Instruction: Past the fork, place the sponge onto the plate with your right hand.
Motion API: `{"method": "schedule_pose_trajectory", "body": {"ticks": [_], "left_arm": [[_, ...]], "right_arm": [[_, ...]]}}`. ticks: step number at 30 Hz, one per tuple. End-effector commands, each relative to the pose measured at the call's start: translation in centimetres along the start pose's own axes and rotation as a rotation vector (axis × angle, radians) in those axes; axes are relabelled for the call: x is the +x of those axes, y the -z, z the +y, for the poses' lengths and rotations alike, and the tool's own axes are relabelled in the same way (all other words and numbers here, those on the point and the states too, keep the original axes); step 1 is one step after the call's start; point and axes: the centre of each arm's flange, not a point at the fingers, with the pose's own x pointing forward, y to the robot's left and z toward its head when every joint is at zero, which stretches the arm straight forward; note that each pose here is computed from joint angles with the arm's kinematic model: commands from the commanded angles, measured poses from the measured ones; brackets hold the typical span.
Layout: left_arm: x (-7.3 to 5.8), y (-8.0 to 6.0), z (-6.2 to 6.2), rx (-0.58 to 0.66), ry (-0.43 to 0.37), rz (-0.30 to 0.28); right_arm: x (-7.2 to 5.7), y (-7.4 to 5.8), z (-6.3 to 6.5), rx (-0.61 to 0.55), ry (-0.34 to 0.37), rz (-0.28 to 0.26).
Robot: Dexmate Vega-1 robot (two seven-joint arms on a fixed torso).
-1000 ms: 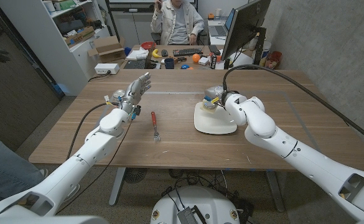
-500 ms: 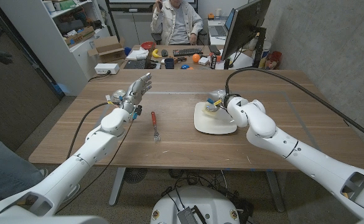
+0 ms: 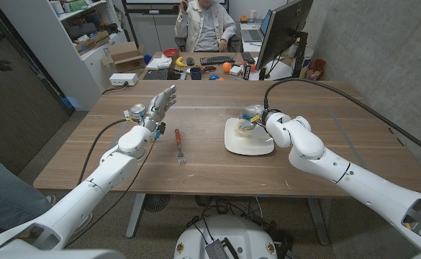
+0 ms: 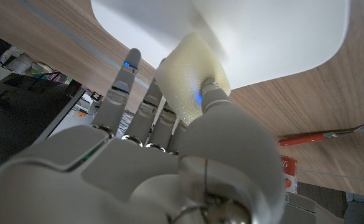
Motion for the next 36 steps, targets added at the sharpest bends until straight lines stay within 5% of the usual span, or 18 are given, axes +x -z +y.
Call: {"method": "schedule_pose_trajectory", "body": {"ticks": [1, 26, 36], "left_arm": [[-0.36, 0.10, -0.16, -0.006, -0.006, 0.000], [-1.23, 0.46, -0.22, -0.008, -0.011, 0.010], [-1.23, 0.55, -0.16, -0.015, -0.017, 0.011]], "right_arm": [[-0.76, -0.16, -0.16, -0.004, -0.015, -0.005], [-1.65, -0.90, -0.08, 0.027, 0.068, -0.013], [-1.49, -0.81, -0.27, 0.026, 0.028, -0.012]]}}
